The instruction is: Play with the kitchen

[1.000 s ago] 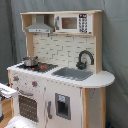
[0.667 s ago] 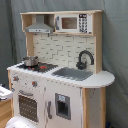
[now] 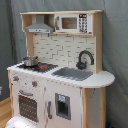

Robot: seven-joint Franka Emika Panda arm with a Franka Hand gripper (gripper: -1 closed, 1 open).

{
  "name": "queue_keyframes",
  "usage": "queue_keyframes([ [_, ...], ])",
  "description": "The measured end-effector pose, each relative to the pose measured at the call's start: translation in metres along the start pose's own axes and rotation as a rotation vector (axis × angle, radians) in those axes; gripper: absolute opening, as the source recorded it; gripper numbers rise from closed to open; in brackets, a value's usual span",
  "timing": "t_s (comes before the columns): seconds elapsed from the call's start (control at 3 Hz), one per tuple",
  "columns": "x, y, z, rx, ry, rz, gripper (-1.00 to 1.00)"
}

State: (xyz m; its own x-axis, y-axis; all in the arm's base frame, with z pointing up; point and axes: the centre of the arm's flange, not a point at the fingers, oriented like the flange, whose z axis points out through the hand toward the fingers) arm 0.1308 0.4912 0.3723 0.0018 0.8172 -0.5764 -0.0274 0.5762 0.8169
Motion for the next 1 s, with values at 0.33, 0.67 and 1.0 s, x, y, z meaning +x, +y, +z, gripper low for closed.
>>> queue_keyframes([
  [0.33,0.014,0.012,-0.014,-0.011,-0.005,0.058,1.00],
  [0.67,0.030,0.016,-0.025,-0.028,-0.018,0.120,1.00],
  [1.0,0.039,0.012,-0.024,-0.027,-0.045,0.193,1.00],
])
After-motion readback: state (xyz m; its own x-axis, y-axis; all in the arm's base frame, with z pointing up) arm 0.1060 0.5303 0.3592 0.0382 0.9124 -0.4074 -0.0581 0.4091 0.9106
